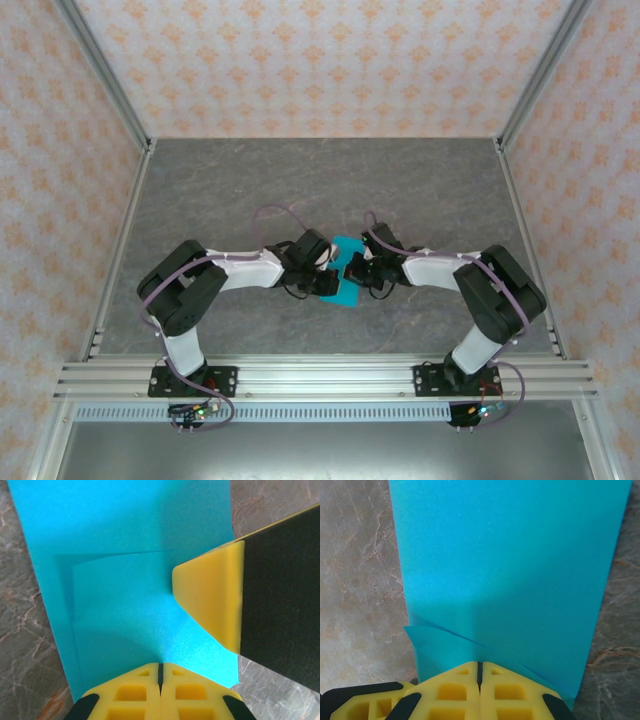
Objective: Fold a paper plane with a square sheet of paper (fold left side to right side)
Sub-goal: Fold the triangle a second time at the center of the table, then turn over the paper at the center of the table.
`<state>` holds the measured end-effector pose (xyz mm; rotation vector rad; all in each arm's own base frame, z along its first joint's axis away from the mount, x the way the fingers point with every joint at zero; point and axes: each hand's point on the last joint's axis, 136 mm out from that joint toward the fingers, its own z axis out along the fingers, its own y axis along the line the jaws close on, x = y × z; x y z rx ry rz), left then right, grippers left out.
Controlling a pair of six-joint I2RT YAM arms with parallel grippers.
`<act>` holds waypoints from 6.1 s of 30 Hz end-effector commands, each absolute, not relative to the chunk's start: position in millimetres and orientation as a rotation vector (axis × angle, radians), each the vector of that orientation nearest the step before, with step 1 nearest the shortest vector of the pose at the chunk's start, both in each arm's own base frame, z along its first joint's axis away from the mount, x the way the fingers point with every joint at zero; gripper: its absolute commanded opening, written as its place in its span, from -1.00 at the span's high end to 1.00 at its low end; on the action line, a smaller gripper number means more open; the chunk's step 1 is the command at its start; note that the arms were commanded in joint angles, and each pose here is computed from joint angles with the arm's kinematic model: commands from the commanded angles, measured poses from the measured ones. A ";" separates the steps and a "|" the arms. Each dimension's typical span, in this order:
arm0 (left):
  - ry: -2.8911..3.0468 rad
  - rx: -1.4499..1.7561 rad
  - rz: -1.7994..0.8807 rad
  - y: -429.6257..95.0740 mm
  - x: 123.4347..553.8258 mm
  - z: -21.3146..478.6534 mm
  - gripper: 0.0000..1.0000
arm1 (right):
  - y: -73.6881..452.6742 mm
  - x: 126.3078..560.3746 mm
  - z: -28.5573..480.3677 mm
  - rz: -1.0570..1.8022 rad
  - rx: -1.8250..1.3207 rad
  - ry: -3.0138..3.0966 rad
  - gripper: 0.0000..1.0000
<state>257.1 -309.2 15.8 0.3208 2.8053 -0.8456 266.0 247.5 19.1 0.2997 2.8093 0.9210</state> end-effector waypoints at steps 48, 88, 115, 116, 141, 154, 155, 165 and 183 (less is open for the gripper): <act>3.021 -0.073 -0.599 -189.9 207.5 -28.6 1.00 | 231.3 255.5 3.2 0.775 0.315 2.886 1.00; 2.637 0.169 -1.044 -252.2 285.3 65.0 0.18 | 185.0 266.5 124.8 0.652 0.167 2.471 0.02; 2.671 0.278 -1.034 -299.0 319.0 42.8 0.55 | 190.0 256.1 114.9 0.716 0.144 2.493 -0.03; 2.668 0.277 -1.035 -299.0 319.3 43.4 0.60 | 190.5 256.0 114.8 0.720 0.142 2.493 -0.03; 2.668 0.281 -0.946 -287.3 320.8 50.4 0.07 | 208.4 264.2 73.1 0.732 0.211 2.636 0.30; 2.721 0.249 -1.015 -290.0 308.5 31.6 -0.06 | 178.4 270.5 63.0 0.660 0.459 2.583 -0.08; 2.721 0.246 -1.012 -289.4 308.8 31.5 -0.06 | 180.5 270.1 63.7 0.717 0.493 2.572 -0.13; 2.719 0.245 -1.006 -288.6 309.2 32.5 -0.05 | 213.4 284.0 72.5 1.047 0.620 2.491 -0.18; 2.727 0.242 -0.992 -287.1 308.2 30.3 -0.05 | 208.2 279.0 34.2 0.984 0.792 2.571 -0.11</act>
